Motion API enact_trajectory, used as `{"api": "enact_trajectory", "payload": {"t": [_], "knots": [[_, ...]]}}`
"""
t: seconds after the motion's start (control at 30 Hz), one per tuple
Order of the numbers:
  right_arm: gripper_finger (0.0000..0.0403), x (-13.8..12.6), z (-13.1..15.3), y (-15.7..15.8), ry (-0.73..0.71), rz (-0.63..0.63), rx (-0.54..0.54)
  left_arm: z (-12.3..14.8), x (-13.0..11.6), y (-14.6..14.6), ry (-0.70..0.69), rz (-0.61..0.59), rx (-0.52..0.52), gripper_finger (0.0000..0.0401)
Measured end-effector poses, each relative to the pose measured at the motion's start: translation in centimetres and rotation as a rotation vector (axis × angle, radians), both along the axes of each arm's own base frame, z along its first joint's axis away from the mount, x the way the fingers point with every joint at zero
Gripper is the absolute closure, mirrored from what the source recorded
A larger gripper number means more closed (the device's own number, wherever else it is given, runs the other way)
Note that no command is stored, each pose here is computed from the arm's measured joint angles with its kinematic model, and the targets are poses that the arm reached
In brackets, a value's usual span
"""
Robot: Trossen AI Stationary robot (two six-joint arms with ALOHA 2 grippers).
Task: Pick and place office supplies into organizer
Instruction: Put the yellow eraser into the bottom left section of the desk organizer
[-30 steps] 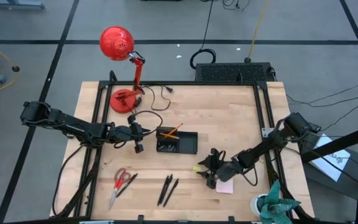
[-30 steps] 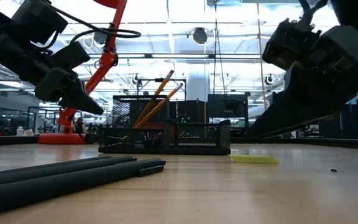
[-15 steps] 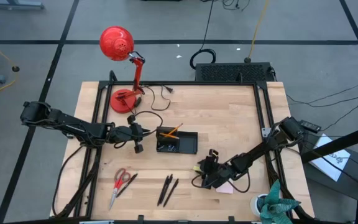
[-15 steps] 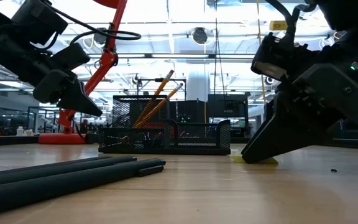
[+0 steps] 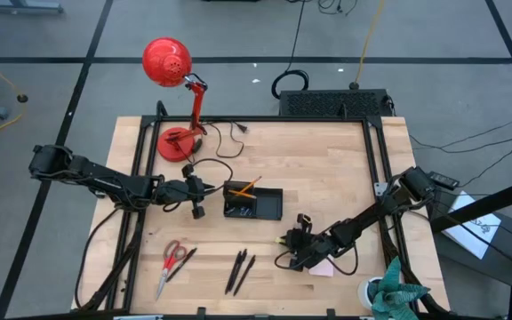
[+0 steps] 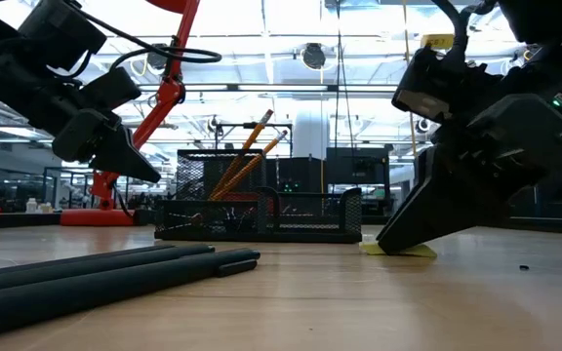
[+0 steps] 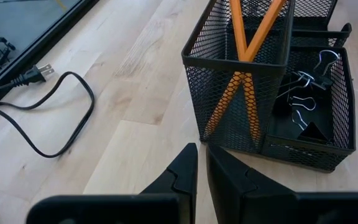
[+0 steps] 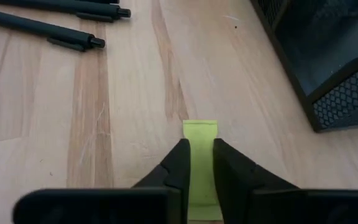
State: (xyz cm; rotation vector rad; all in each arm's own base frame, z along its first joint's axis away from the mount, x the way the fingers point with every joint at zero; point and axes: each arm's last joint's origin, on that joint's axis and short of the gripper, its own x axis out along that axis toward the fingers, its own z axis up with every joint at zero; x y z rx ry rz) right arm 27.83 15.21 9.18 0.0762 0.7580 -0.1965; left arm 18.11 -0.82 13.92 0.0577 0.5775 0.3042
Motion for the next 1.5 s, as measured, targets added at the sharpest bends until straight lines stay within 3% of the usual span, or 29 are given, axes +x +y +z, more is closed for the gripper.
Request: {"api": "enact_trajectory", "payload": {"t": [0.23, 0.63, 0.93, 1.17, 1.5], "knots": [[0.0353, 0.2, 1.1, -0.3, -0.027, 0.042, -0.005, 0.0, 0.0, 0.0, 0.000, 0.000, 0.000, 0.0359], [0.0357, 0.5, 8.8, -2.0, -0.277, 0.107, -0.070, 0.0, 0.0, 0.0, -0.002, 0.002, -0.004, 0.0359], [0.0357, 1.2, 6.6, -1.9, -0.232, 0.083, -0.098, 0.0, 0.0, 0.0, -0.002, 0.002, -0.003, 0.0359], [0.0357, 3.1, 5.9, -3.1, -0.310, 0.097, -0.145, 0.0, 0.0, 0.0, -0.002, 0.003, -0.003, 0.0359], [0.0358, 8.1, 6.8, -4.9, -0.288, 0.181, -0.182, 0.0, 0.0, 0.0, 0.002, -0.005, 0.010, 0.0359]]}}
